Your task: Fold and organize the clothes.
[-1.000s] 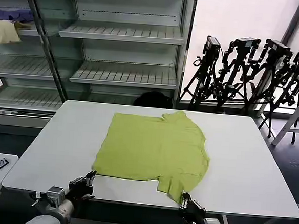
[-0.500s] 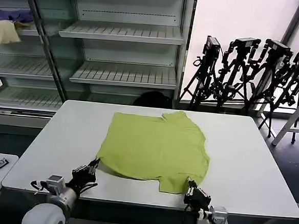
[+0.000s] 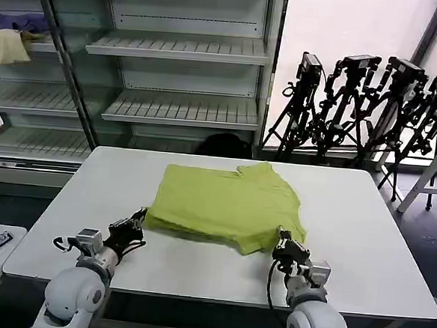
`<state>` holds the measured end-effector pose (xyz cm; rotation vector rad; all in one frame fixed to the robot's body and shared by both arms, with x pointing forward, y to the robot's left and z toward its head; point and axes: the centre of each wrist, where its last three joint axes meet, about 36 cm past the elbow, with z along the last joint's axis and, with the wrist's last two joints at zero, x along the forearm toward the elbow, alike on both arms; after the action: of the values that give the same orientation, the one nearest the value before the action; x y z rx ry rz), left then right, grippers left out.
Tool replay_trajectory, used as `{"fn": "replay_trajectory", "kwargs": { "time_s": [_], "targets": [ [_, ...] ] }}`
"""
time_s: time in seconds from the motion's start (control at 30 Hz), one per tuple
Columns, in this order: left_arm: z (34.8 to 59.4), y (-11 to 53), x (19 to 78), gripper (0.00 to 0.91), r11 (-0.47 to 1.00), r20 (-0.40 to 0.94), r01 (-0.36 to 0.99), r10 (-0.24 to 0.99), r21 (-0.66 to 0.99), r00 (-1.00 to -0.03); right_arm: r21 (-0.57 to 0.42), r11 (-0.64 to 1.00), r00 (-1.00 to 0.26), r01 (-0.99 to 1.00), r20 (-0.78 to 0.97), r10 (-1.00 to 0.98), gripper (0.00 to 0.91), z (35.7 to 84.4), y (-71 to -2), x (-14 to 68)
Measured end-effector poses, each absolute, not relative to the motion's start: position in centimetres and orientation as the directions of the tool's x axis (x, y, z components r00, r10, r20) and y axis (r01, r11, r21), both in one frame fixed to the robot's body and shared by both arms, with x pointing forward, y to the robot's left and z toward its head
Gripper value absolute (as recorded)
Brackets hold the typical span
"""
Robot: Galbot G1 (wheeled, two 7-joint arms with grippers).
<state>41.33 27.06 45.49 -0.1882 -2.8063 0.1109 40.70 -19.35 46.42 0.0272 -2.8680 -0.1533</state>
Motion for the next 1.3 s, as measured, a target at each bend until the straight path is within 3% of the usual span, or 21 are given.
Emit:
{"fn": "replay_trajectory", "kwargs": {
  "time_s": [0.87, 0.9, 0.93, 0.97, 1.3],
  "targets": [
    [44.4, 26.2, 45.1, 0.01, 0.991, 0.343, 0.13, 0.121, 0.004, -0.932, 0.05, 0.996, -0.961, -0.068, 0.264, -0.079, 0.0, 46.3, -18.7, 50.3],
    [44.3, 26.2, 45.2, 0.01, 0.991, 0.346, 0.131, 0.121, 0.006, -0.931, 0.048, 0.997, -0.961, -0.067, 0.266, -0.077, 0.282, 46.3, -18.7, 50.5],
    [44.2, 26.2, 45.3, 0.816, 0.991, 0.347, 0.131, 0.12, 0.007, -0.93, 0.046, 0.997, -0.96, -0.064, 0.269, -0.074, 0.907, 46.2, -18.7, 50.6],
    [44.2, 26.2, 45.4, 0.907, 0.991, 0.35, 0.132, 0.121, 0.007, -0.929, 0.044, 0.997, -0.96, -0.062, 0.272, -0.072, 0.907, 46.1, -18.7, 50.8],
    [43.7, 26.0, 45.5, 0.907, 0.991, 0.357, 0.137, 0.122, 0.015, -0.926, 0.03, 0.999, -0.96, -0.039, 0.277, -0.046, 0.907, 45.9, -19.3, 51.1]
  ]
}}
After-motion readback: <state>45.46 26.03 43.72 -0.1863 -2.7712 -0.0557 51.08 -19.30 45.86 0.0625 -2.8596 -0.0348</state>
